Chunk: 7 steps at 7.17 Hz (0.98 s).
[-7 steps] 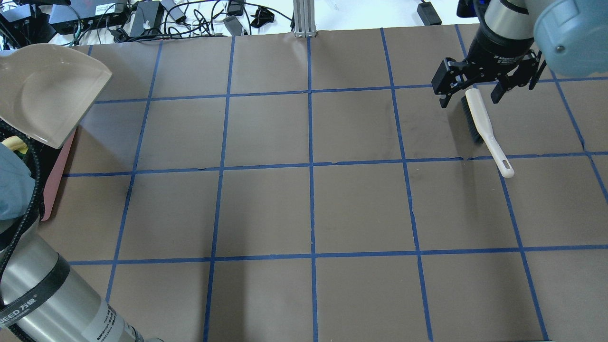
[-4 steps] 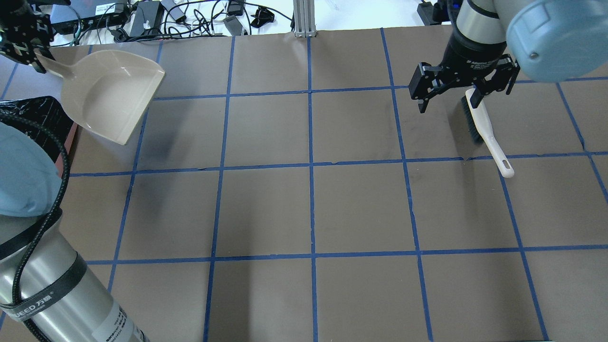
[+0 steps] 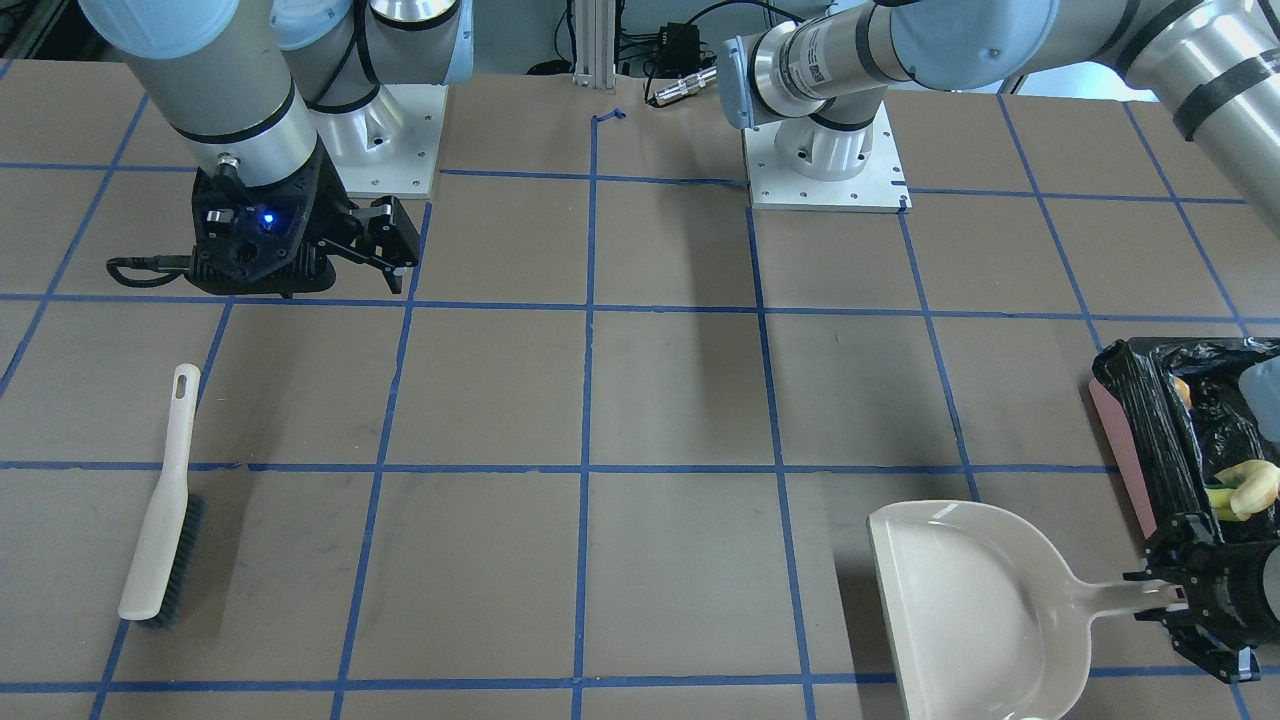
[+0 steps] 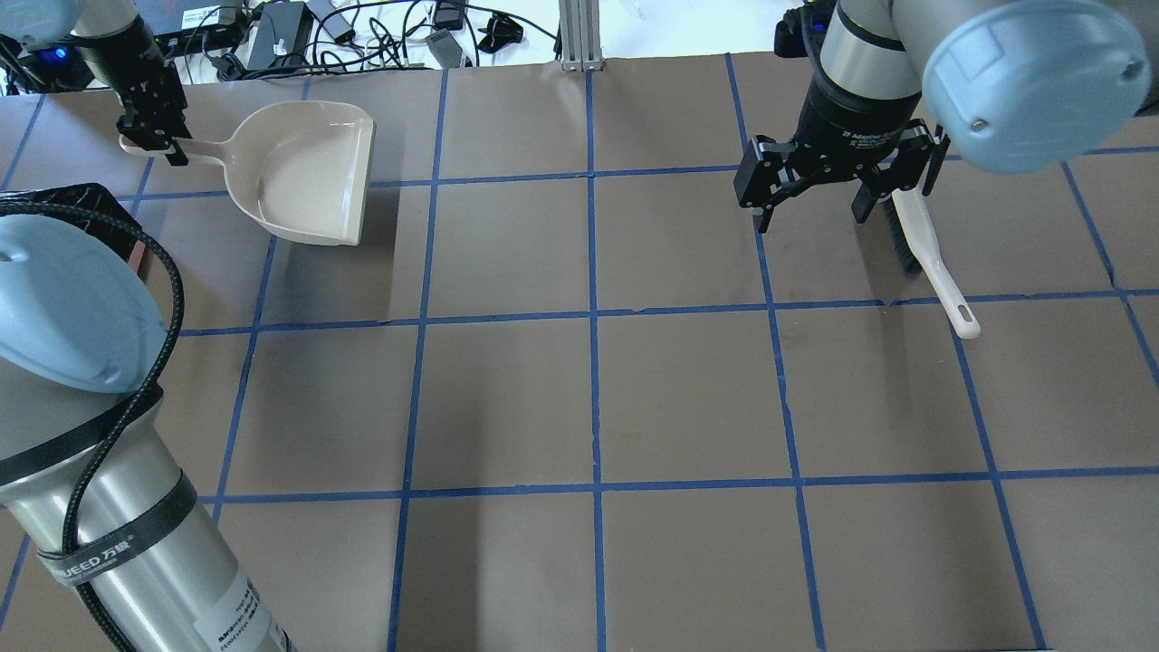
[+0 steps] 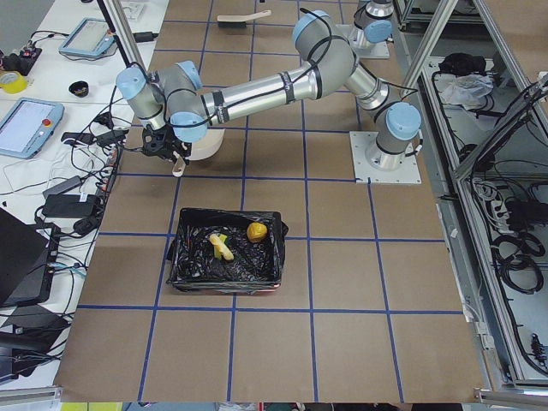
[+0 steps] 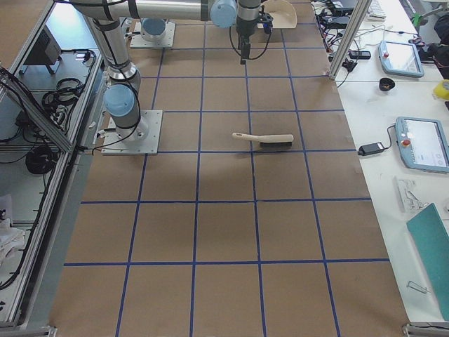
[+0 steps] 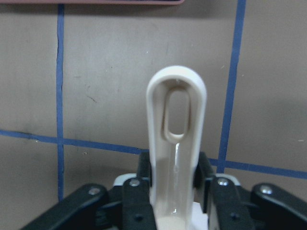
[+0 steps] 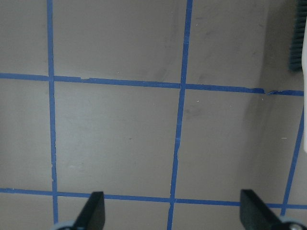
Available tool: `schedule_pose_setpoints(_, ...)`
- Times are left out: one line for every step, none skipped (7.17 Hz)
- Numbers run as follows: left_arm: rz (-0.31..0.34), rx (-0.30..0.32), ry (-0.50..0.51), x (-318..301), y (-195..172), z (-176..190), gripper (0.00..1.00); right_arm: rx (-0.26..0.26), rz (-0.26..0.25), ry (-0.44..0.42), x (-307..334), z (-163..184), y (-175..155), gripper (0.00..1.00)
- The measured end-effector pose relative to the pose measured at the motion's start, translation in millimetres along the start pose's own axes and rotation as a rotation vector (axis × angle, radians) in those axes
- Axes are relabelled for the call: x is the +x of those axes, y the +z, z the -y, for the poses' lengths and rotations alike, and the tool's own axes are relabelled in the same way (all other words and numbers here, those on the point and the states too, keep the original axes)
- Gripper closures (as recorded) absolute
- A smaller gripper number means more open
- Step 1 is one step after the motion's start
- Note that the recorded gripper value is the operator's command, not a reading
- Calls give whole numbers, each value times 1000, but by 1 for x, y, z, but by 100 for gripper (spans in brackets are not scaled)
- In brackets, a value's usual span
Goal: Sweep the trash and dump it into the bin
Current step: 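Bring the empty dustpan back onto the table with the left gripper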
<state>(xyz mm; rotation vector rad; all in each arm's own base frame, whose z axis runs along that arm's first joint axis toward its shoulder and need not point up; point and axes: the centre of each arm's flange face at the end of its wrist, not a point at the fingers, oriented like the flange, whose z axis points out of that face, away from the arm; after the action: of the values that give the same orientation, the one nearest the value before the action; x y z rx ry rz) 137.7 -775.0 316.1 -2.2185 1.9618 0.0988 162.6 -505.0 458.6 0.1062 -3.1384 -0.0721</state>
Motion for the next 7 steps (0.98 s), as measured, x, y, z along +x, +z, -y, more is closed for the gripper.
schedule_pose_setpoints(-2, -8, -35, 4, 5, -12, 100, 10, 2, 2, 1, -5, -7, 0)
schedule_pose_setpoints(-7, -13, -33, 5, 5, -30, 100, 15, 2, 4, 2, -8, -10, 0)
schedule_pose_setpoints(-8, -20, 2, 4, 4, -51, 100, 19, -1, 7, 3, -8, -12, 0)
schedule_pose_setpoints(1, -22, 49, 0, 8, -71, 100, 22, -5, 13, 6, -7, -12, 0)
schedule_pose_setpoints(9, -21, 82, -7, 18, -87, 100, 23, -6, 27, 14, -6, -13, 0)
schedule_pose_setpoints(7, -20, 95, -14, 32, -97, 100, 22, -5, 46, 25, -4, -14, 0)
schedule_pose_setpoints(2, -18, 99, -23, 46, -102, 100, 25, -5, 57, 33, -6, -17, 0)
